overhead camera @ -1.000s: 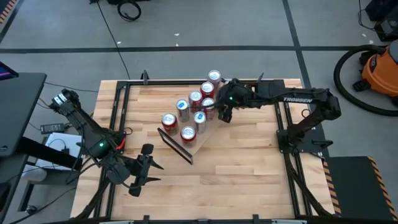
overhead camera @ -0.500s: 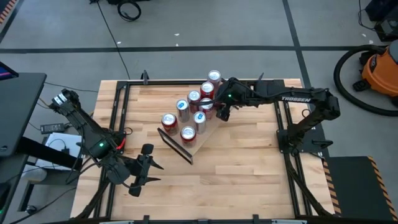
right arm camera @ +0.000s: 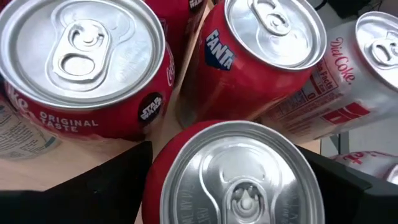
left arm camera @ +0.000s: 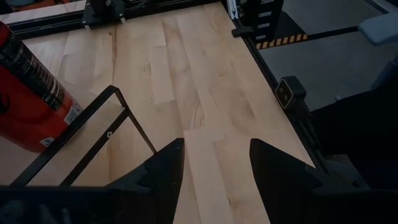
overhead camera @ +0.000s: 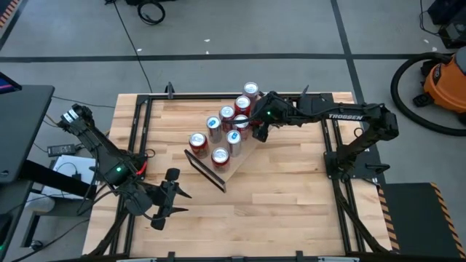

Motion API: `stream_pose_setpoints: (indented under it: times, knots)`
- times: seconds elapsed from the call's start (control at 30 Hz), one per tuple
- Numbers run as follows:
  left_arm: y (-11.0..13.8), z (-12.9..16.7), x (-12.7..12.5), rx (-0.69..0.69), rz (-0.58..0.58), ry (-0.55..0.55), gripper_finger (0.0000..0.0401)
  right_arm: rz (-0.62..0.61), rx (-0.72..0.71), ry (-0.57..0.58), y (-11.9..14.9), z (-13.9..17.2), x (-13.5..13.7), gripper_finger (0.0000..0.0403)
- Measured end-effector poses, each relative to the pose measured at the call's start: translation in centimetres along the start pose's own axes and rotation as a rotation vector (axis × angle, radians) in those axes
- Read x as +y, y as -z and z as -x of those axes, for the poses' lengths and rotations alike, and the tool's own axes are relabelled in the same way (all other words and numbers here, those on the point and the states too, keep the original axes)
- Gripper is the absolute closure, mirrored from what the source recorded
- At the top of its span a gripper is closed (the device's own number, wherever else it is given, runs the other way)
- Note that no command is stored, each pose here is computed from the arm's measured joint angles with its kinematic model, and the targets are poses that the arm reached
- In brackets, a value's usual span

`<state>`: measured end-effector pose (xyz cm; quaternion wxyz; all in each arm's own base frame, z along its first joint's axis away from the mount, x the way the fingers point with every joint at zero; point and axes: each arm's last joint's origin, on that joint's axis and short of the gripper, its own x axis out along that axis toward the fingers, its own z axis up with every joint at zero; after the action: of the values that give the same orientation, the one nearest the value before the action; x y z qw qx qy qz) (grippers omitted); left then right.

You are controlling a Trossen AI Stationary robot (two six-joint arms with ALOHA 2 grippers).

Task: Place canned beverage on shelf
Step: Put the red soda can on the shelf aligned with the other red soda can

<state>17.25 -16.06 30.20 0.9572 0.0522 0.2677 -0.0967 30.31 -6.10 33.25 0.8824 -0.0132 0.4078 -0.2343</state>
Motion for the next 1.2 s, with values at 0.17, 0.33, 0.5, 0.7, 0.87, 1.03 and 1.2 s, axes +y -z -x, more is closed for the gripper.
stream_pose_setpoints:
  times: [0.17,0.33,0.5,0.7,0.87,1.03,1.2]
  knots:
    - [0.0,0.0,0.0,0.000,0.000,0.000,0.0209,0.021,-0.031,0.033,-0.7,0.8,0.0,0.0052]
    - [0.0,0.0,0.0,0.000,0.000,0.000,0.0209,0.059,-0.064,0.081,-1.4,1.8,0.2,0.0052]
    - [0.0,0.0,0.0,0.000,0.000,0.000,0.0209,0.087,-0.073,0.108,-2.0,3.3,0.5,0.0052]
    - [0.0,0.0,0.0,0.000,0.000,0.000,0.0209,0.080,-0.061,0.118,-2.3,5.8,1.4,0.0052]
    - [0.0,0.0,0.0,0.000,0.008,0.000,0.0209,0.099,0.019,0.118,-0.6,7.1,3.7,0.0054]
    - [0.0,0.0,0.0,0.000,0.008,0.000,0.0209,0.116,0.038,0.147,1.6,7.3,6.6,0.0054]
    - [0.0,0.0,0.0,-0.001,0.009,0.000,0.0209,0.134,0.028,0.167,4.3,7.0,8.5,0.0054]
